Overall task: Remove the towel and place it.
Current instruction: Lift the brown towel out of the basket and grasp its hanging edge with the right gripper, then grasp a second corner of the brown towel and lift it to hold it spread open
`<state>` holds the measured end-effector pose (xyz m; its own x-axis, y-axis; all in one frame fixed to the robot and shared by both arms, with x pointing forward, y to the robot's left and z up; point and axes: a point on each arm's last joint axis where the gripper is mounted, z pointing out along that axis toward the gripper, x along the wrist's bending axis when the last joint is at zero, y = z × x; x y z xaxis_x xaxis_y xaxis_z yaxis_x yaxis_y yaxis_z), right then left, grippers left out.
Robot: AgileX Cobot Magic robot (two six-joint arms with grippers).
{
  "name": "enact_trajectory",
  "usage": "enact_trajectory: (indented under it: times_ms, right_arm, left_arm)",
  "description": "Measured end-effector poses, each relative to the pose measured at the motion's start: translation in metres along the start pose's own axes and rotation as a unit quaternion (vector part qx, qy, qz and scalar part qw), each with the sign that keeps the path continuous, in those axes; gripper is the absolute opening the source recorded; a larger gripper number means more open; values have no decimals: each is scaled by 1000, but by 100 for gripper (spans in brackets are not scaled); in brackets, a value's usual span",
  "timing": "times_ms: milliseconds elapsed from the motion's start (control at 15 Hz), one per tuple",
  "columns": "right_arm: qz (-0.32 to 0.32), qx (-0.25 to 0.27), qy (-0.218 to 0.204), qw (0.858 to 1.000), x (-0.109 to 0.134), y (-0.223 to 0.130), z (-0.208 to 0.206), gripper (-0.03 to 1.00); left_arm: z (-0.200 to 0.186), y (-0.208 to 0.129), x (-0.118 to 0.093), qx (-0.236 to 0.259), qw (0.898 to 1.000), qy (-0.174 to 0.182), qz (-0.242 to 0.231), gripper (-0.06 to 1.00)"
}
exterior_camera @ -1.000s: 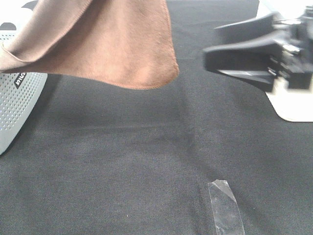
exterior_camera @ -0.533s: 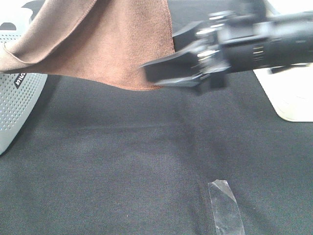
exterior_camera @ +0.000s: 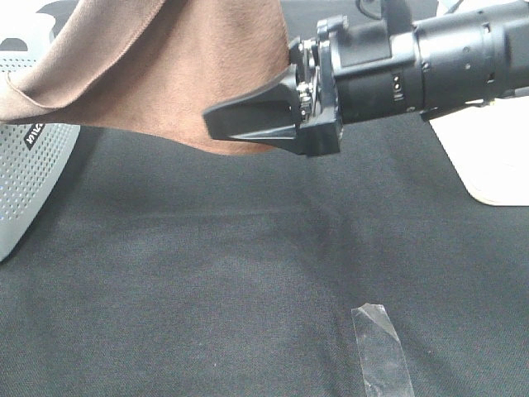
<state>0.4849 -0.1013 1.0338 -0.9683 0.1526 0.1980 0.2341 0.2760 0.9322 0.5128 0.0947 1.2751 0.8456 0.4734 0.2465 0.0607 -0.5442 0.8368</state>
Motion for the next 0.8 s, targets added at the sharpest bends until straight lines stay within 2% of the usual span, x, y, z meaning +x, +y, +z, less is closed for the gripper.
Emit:
enact_trajectory:
  times_ms: [200,267,400,467,600,800]
  right_arm:
    - [4,5,-3,1000,0,-1,0,38]
    - [8,7,-2,1000,0,-1,0,30]
    - [19,23,2,1000,0,-4,0,5]
    - [22,35,5,999,1,-6,0,1]
    - [22,42,7,999,1,-8,0,1]
    - [67,36,-5,997,0,-7,0,1]
  left_arm:
    - [0,0,0,1,1000,0,0,0]
    - [0,-1,0,3,1000,2,2,0]
    - [0,-2,2,9,1000,10,7,0]
    - [0,-2,3,13,1000,14,4,0]
    - [0,-3,3,16,1000,18,-1,0]
    - [0,-7,1,37,999,5,-9,0]
